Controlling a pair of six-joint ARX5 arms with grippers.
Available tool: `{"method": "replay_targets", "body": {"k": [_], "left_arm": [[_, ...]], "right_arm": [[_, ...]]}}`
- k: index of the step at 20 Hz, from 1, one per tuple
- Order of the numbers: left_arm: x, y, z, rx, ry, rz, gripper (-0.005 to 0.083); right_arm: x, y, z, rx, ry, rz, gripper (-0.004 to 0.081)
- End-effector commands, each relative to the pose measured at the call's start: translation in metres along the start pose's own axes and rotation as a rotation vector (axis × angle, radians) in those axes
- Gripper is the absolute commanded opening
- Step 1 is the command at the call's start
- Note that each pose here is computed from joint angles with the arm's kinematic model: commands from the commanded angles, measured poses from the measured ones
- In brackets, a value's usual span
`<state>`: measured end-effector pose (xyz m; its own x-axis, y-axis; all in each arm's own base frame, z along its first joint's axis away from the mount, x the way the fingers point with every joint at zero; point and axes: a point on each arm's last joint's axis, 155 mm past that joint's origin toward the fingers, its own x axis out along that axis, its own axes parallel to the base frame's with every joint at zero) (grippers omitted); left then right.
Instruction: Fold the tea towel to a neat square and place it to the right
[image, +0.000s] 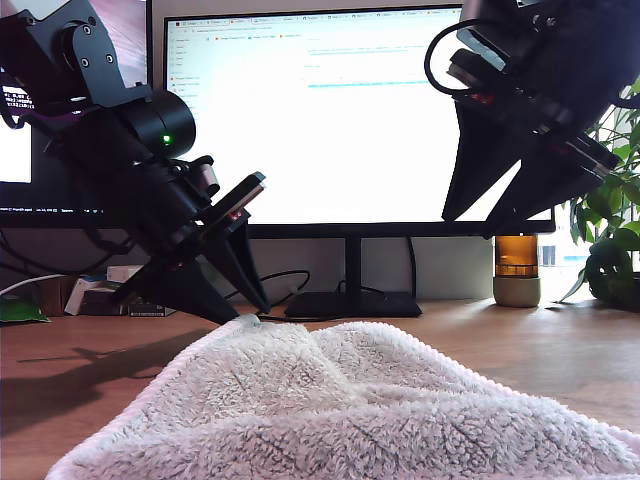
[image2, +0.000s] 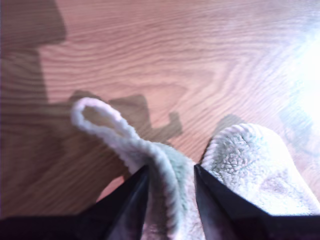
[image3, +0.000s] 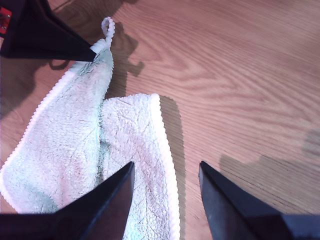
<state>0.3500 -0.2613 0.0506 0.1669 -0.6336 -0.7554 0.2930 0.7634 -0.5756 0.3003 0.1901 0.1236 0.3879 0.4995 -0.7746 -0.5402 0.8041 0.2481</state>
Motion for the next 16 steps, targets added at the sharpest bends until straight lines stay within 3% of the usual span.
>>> {"method": "replay_targets", "body": {"k": [1, 4, 7, 11, 16], "left_arm": [[0.007, 0.000, -0.003, 0.002, 0.010, -0.006, 0.0248], [0.008, -0.002, -0.004, 0.000, 0.015, -0.009, 0.0192], [0.008, -0.005, -0.005, 0.028, 0.019, -0.024, -0.0028], [0.000, -0.022, -0.007, 0.043, 0.035, -0.114, -0.0019], [-0.025, -0.033, -0.011, 0.118, 0.029, -0.106, -0.0019]], "right_arm": [[-0.001, 0.000, 0.007, -0.011, -0.019, 0.003, 0.0363], [-0.001, 0.000, 0.008, -0.013, -0.024, 0.003, 0.0362], [0.005, -0.001, 0.005, -0.006, -0.006, 0.004, 0.0349], [0.029, -0.002, -0.005, 0.020, 0.049, 0.043, 0.0350], [0.061, 0.007, -0.007, 0.065, 0.083, 0.149, 0.0351]]}}
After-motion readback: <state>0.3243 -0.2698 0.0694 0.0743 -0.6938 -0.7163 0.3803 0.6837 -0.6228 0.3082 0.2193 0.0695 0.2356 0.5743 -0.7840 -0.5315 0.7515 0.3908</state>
